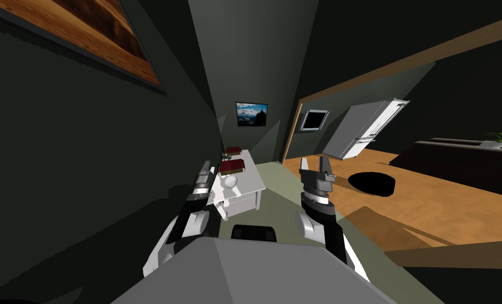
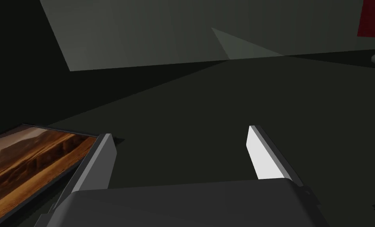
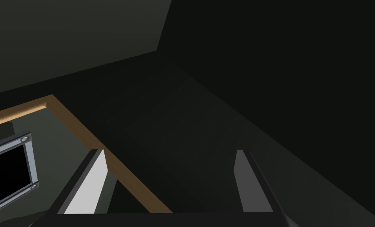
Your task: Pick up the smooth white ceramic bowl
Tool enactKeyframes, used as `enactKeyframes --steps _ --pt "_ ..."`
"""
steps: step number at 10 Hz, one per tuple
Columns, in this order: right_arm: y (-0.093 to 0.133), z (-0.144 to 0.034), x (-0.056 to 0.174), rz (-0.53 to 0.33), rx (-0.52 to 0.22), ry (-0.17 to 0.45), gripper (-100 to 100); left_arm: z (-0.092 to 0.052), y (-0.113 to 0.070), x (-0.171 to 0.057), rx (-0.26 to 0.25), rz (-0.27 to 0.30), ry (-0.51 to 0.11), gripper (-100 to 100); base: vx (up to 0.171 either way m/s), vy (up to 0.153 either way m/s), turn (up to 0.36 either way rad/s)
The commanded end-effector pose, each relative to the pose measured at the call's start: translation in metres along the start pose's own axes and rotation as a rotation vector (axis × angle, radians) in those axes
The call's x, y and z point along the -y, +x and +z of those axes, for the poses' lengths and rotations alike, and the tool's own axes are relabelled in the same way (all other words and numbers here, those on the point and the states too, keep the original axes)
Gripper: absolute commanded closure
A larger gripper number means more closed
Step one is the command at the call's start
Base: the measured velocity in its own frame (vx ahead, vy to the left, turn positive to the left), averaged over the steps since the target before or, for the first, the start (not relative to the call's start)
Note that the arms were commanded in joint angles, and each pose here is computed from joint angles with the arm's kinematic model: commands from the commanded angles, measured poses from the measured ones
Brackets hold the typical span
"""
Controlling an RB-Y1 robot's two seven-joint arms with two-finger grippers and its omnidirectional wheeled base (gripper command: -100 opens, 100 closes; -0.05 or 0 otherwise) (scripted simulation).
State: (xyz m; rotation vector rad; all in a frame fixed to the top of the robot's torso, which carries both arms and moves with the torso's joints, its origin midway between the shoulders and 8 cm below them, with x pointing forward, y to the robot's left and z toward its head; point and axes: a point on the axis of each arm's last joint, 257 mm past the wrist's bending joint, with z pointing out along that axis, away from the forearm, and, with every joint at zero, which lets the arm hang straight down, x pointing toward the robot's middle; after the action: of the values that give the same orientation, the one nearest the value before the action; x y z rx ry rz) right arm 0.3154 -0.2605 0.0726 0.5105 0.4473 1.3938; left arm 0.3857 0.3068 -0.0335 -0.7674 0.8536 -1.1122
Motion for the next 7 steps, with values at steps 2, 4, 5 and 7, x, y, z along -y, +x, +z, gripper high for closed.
enactKeyframes --steps 2,4,5,7 --pt "0.000 0.000 0.000 0.000 0.000 0.000 0 0.004 -0.002 -0.042 -0.016 0.011 -0.102 -100 0.019 -0.082 -0.059" --pt "0.000 0.000 0.000 0.000 0.000 0.000 0 0.004 -0.004 -0.058 -0.018 0.012 -0.147 -100 0.011 -0.078 -0.036" --pt "0.000 0.000 0.000 0.000 0.000 0.000 0 0.004 -0.007 -0.075 -0.019 0.012 -0.193 -100 -0.002 -0.049 -0.030" --pt "0.000 0.000 0.000 0.000 0.000 0.000 0 0.004 -0.009 -0.093 -0.018 0.011 -0.241 -100 0.015 -0.062 -0.044"
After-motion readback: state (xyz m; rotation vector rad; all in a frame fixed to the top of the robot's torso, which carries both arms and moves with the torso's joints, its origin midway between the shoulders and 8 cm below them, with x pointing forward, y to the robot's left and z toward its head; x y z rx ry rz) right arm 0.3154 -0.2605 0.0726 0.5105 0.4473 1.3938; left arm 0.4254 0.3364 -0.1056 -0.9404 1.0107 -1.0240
